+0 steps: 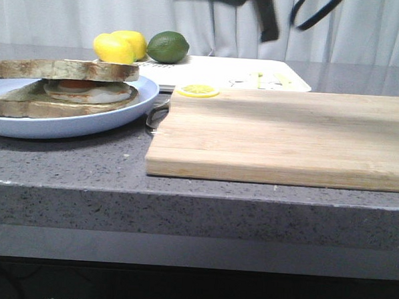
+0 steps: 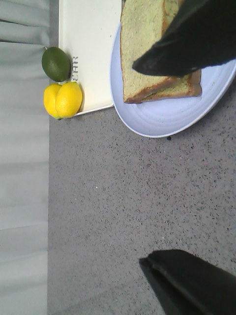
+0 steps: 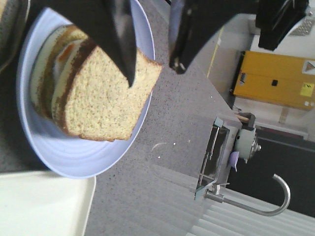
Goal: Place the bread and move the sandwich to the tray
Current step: 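Raise the right gripper away from the sandwich and withdraw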
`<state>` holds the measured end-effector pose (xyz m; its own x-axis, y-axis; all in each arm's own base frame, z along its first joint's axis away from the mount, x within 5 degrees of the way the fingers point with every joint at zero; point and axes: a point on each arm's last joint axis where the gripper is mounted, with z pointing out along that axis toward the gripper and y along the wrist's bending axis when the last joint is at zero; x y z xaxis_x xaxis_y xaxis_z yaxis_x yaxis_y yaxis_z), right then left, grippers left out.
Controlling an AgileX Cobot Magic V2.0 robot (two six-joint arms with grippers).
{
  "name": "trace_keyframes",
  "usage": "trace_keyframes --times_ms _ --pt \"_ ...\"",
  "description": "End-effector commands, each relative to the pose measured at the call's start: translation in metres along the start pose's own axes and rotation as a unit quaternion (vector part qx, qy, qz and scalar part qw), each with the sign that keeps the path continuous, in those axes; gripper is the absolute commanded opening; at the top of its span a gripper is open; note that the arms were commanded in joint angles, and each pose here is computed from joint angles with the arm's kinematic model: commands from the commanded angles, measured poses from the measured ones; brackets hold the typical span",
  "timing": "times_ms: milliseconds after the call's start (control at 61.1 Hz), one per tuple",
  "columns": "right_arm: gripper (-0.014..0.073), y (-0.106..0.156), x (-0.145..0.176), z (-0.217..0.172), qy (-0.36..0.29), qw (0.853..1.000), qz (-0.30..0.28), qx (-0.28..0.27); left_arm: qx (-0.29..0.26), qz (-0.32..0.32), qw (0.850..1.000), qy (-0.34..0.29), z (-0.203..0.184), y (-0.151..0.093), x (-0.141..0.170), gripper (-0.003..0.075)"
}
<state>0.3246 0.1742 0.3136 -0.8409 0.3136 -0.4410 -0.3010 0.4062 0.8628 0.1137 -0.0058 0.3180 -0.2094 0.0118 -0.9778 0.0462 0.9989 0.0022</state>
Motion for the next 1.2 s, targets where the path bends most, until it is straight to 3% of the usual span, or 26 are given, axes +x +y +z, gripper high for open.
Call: trace_keyframes --times_ms 0,66,197,278,344,459,524,753,950,1179 --pt "0.0036 0.034 -0.005 -0.033 0.006 0.996 -0.080 -0.025 0.008 -0.003 0.999 -0.054 -0.002 -0.002 -0.018 0.0692" --pt "-0.0073 0.035 -0.005 -0.047 0.019 0.992 -0.121 0.009 0.008 -0.003 0.999 -0.054 -0.002 -0.002 -0.018 0.0692" --pt "-0.0059 0.036 -0.004 -0.077 0.042 0.970 -0.206 0.119 0.008 -0.003 0.999 -0.054 -0.002 -0.002 -0.018 0.0692" --pt "-0.0059 0.036 -0.007 -0.098 0.049 0.943 -0.240 0.224 0.008 -0.003 0.999 -0.054 -0.002 -0.002 -0.018 0.0692" --pt "-0.0059 0.033 -0.010 -0.117 0.044 0.912 -0.259 0.315 0.008 -0.003 0.999 -0.054 -0.002 -0.002 -0.018 0.0692" --pt "-0.0059 0.028 -0.015 -0.147 0.014 0.868 -0.238 0.436 0.008 -0.003 0.999 -0.054 -0.002 -0.002 -0.018 0.0692" --pt "-0.0059 0.026 -0.015 -0.160 0.003 0.854 -0.222 0.470 0.008 -0.003 0.999 -0.054 -0.002 -0.002 -0.018 0.0692" --pt "-0.0059 0.020 -0.004 -0.195 -0.041 0.846 -0.186 0.497 0.008 -0.003 0.999 -0.054 -0.002 -0.002 -0.018 0.0692" --pt "-0.0059 0.021 0.036 -0.212 -0.155 0.842 -0.254 0.451 0.008 -0.003 0.999 -0.054 -0.002 -0.002 -0.018 0.0692" --pt "-0.0059 0.002 0.107 -0.232 -0.264 0.831 -0.298 0.389 0.008 -0.003 0.999 -0.054 -0.002 -0.002 -0.018 0.0692"
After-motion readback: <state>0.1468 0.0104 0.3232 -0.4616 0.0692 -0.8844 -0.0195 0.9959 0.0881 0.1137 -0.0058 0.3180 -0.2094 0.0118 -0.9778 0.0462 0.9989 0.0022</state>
